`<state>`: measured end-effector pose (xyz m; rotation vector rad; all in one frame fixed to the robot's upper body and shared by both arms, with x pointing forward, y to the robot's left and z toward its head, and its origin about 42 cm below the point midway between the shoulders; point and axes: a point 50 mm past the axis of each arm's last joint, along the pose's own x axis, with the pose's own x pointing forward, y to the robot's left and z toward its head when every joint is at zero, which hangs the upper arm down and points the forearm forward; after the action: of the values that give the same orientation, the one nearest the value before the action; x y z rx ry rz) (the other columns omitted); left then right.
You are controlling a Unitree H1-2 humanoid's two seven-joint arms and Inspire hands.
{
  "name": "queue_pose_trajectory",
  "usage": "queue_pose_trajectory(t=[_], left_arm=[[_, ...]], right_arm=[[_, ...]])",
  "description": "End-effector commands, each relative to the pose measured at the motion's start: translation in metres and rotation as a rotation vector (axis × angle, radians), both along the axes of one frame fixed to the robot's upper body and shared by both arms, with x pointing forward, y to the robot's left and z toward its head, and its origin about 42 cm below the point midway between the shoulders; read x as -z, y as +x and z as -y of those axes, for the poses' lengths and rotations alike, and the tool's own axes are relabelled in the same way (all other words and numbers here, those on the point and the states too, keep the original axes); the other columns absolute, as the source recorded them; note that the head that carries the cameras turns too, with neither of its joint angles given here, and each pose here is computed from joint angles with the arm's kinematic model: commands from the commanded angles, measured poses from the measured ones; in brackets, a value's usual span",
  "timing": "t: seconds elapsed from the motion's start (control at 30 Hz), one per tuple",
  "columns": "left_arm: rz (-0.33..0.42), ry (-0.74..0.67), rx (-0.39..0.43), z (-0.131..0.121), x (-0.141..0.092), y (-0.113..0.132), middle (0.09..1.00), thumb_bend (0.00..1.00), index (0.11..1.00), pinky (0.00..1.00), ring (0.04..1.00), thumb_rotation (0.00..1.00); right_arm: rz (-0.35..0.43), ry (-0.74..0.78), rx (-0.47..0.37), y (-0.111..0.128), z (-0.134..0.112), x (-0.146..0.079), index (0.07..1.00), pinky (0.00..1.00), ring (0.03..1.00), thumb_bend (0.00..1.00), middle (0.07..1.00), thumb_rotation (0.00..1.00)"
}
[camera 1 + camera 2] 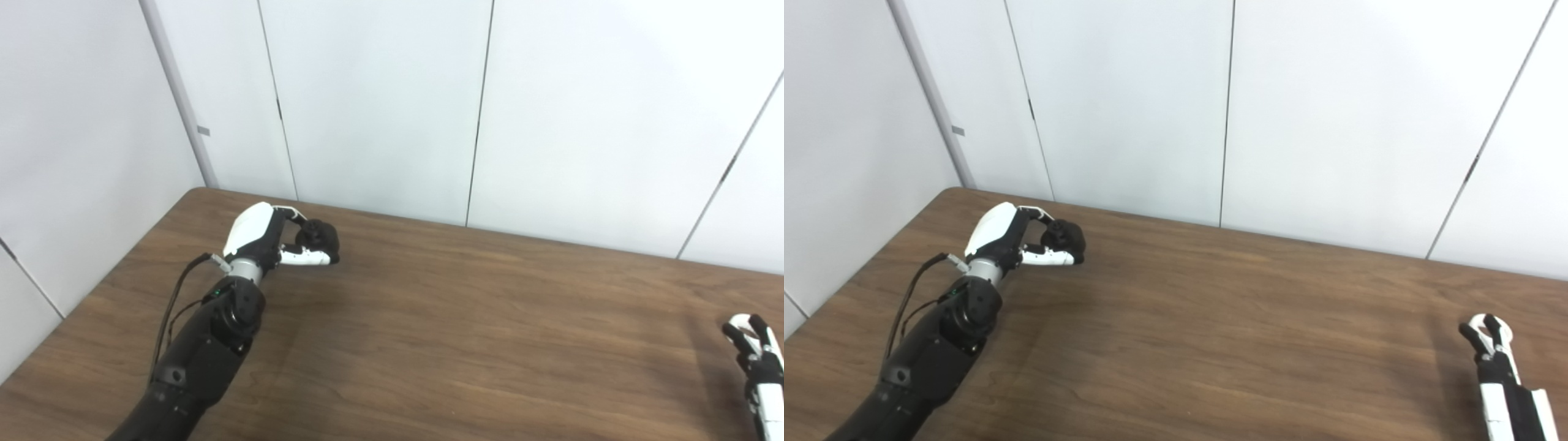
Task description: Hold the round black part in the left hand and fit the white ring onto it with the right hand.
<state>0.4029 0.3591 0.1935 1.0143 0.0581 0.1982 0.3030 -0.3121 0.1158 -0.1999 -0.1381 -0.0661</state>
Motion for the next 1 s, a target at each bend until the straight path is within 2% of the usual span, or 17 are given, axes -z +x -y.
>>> queue_pose_trajectory(t=[0.0, 0.17, 0.4, 0.7, 0.97], left_arm=[[0.082, 0.044, 0.043, 0.012, -0.024, 0.001, 0.771, 0.52, 0.485, 1.0, 0.915, 0.05], [0.1, 0.076, 0.119, 0.041, -0.029, -0.014, 0.772, 0.52, 0.485, 1.0, 0.903, 0.05], [0.106, 0.125, 0.234, 0.084, -0.022, -0.034, 0.783, 0.52, 0.484, 1.0, 0.904, 0.05], [0.112, 0.12, 0.357, 0.127, 0.004, -0.06, 0.782, 0.52, 0.483, 1.0, 0.898, 0.05], [0.128, 0.119, 0.412, 0.153, 0.026, -0.082, 0.778, 0.52, 0.483, 1.0, 0.896, 0.06]], right_arm=[[-0.09, 0.057, 0.012, -0.02, -0.015, 0.031, 0.994, 1.0, 0.963, 0.7, 0.912, 1.0], [-0.087, 0.061, 0.006, -0.018, -0.019, 0.031, 0.997, 1.0, 0.967, 0.69, 0.908, 1.0], [-0.079, 0.053, 0.005, -0.017, -0.027, 0.029, 1.0, 1.0, 0.965, 0.71, 0.91, 1.0], [-0.059, 0.044, 0.012, -0.015, -0.04, 0.023, 1.0, 1.0, 0.968, 0.72, 0.914, 1.0], [-0.053, 0.019, 0.015, -0.014, -0.05, 0.016, 1.0, 1.0, 0.969, 0.72, 0.917, 1.0]])
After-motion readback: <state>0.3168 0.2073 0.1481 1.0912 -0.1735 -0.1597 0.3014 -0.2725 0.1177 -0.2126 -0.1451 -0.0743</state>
